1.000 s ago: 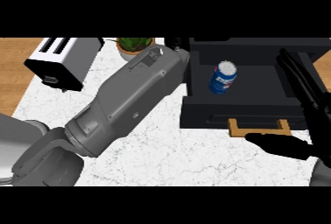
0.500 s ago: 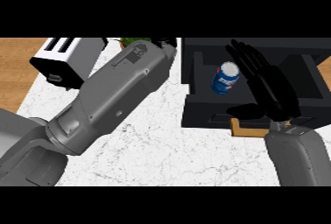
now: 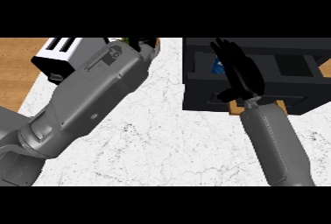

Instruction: Pick up the can, place it into the drawer and close the drawer

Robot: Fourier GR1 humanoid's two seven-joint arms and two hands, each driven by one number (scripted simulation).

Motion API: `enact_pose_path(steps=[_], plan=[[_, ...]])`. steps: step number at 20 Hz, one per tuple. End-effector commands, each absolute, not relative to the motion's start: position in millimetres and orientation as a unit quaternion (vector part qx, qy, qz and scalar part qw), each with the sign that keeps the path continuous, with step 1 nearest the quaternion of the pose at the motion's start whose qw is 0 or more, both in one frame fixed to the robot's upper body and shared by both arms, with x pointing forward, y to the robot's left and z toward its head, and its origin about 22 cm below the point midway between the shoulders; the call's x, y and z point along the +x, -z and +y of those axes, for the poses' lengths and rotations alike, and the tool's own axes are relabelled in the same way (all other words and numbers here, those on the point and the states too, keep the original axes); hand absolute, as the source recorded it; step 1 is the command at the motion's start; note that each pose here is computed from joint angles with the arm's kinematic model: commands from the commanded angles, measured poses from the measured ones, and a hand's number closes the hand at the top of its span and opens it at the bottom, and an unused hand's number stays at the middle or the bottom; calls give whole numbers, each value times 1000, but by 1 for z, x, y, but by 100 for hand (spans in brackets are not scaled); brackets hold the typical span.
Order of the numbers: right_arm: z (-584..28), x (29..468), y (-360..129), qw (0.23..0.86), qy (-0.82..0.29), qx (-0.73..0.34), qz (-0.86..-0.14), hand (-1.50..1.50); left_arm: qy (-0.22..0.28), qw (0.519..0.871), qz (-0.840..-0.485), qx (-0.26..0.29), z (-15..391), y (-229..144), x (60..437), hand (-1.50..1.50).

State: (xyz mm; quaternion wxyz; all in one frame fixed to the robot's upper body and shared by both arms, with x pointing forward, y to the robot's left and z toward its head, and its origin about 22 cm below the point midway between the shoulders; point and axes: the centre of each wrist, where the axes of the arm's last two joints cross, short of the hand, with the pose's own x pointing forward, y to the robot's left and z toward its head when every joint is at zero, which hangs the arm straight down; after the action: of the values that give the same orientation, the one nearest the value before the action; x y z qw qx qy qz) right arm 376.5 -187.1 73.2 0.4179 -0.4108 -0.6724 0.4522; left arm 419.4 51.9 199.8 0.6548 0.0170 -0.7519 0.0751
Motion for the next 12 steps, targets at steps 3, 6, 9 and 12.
enact_pose_path(steps=[3, 6, 9, 12], plan=[[-180, 397, -40, 407, -464, -443, -651, -150, -77, 656, -750, 29, 89, -205, 420, -150], [-202, 408, -35, 396, -461, -464, -645, -150, -74, 655, -751, 30, 85, -211, 417, -150], [-203, 411, -26, 406, -443, -473, -644, -150, -77, 654, -753, 22, 86, -216, 411, -150], [-193, 420, -34, 395, -436, -483, -649, -150, -81, 654, -752, 23, 97, -215, 406, -150]])
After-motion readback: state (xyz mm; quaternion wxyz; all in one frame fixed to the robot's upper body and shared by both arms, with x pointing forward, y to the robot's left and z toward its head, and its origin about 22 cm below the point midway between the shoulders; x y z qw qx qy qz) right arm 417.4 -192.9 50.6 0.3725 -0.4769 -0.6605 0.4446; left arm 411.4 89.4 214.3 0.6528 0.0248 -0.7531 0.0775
